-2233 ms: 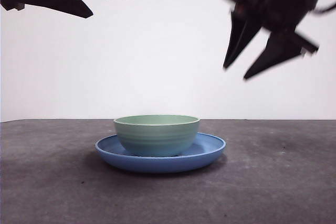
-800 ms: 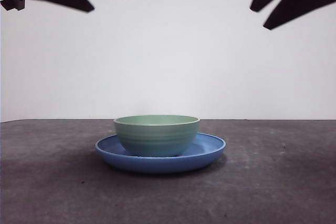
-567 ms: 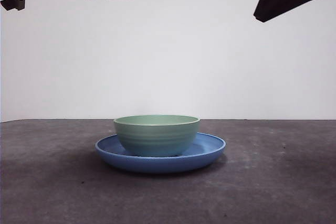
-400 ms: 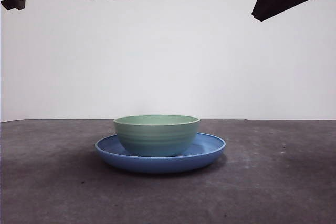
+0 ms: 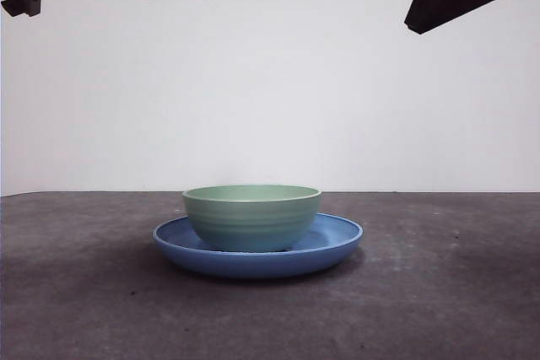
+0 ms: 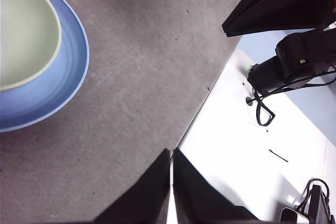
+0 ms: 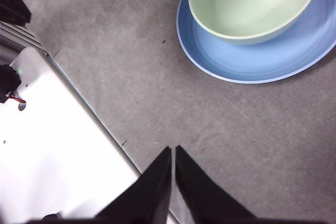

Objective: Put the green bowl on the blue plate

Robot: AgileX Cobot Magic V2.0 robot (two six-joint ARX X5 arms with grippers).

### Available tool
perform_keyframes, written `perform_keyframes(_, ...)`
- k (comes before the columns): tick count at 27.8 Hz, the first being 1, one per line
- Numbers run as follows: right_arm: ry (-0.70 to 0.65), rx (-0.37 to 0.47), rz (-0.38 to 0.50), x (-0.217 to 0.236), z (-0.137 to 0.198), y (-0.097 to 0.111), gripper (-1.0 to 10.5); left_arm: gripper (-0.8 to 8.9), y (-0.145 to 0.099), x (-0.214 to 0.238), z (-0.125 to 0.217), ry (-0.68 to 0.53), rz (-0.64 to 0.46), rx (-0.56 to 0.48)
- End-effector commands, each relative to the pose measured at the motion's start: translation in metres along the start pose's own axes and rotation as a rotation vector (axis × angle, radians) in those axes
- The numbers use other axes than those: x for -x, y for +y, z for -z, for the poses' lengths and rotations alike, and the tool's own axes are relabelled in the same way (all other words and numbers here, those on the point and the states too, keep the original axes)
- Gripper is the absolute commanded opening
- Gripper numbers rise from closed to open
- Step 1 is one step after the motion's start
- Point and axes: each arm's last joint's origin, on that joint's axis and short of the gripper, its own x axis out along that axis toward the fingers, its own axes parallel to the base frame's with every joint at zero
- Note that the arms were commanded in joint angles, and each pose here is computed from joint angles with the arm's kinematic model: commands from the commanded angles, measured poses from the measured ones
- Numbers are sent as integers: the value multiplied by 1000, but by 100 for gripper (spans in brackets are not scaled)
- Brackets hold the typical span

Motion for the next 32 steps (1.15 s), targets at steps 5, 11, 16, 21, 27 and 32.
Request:
perform_keyframes(5, -9, 20, -8, 0, -3, 2, 6, 9, -7, 22, -4, -129, -125, -151)
perform_keyframes(11, -9, 20, -8, 0, -3, 3, 6, 9, -11, 83, -6, -600, -522, -294)
perform_keyframes(16, -9, 21, -8, 0, -3, 2, 6, 9, -13, 116, 31, -854, -862, -285)
perform_keyframes(21, -9, 20, -8, 0, -3, 3, 6, 9, -4, 114, 77, -918, -1157, -165)
perform_keyframes(27, -9, 20, -8, 0, -3, 2, 6, 9, 20, 85, 121, -881, -1250, -80)
perform_keyframes(32, -9, 20, -8, 0, -3, 2, 6, 9, 47, 52, 156, -836, -1232, -13)
